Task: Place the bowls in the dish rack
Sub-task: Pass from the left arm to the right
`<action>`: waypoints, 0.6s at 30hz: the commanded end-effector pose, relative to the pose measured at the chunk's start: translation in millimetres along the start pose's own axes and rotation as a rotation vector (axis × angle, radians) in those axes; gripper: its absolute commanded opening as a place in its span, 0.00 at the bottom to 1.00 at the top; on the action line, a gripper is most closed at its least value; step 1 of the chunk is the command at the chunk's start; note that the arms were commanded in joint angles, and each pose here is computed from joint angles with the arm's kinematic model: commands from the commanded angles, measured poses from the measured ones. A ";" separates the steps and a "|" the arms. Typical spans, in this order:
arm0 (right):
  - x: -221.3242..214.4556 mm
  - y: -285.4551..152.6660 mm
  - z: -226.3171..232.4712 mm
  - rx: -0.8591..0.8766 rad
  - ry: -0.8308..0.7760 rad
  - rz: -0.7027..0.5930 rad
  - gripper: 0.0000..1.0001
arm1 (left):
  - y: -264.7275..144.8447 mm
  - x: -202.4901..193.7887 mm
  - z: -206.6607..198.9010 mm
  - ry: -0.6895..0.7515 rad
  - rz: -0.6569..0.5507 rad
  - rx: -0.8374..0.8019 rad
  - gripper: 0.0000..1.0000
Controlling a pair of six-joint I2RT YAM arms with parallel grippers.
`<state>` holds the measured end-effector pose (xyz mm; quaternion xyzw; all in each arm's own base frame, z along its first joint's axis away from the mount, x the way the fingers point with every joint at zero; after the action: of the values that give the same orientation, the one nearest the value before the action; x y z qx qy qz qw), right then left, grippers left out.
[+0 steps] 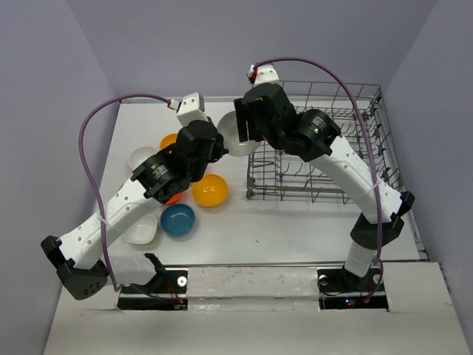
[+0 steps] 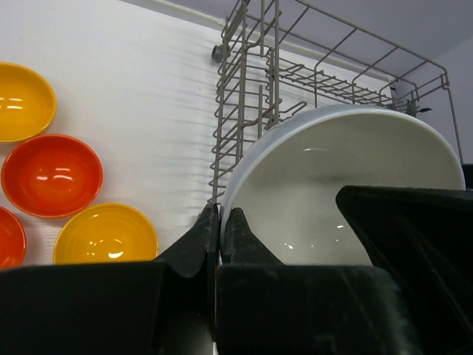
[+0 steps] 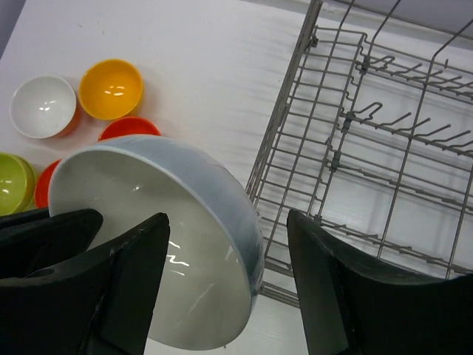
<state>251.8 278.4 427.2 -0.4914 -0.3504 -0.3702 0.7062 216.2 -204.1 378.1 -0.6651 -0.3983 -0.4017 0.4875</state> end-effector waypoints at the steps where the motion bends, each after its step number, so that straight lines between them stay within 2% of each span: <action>1: -0.6 -8.0 -1.6 -0.027 0.066 0.002 0.70 | -13.4 36.7 3.4 -0.153 -0.188 0.002 0.00; 18: -2.8 6.7 13.0 -0.053 0.234 -0.016 0.63 | -9.0 33.3 14.6 -0.263 -0.311 0.062 0.00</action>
<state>253.4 288.2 411.9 -0.4911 -0.2725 -0.4033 0.7224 219.5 -191.4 373.5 -0.6376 -0.4787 -0.3892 0.4614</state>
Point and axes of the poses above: each gripper's point midway between its finger pads, its own y axis out along the fingers, its own z axis along the line the jaws close on, x = y × z, the point moved 8 cm from there along -y, back along the fingers, and after that the axes turned 15 degrees about y, right-handed, at the moved point
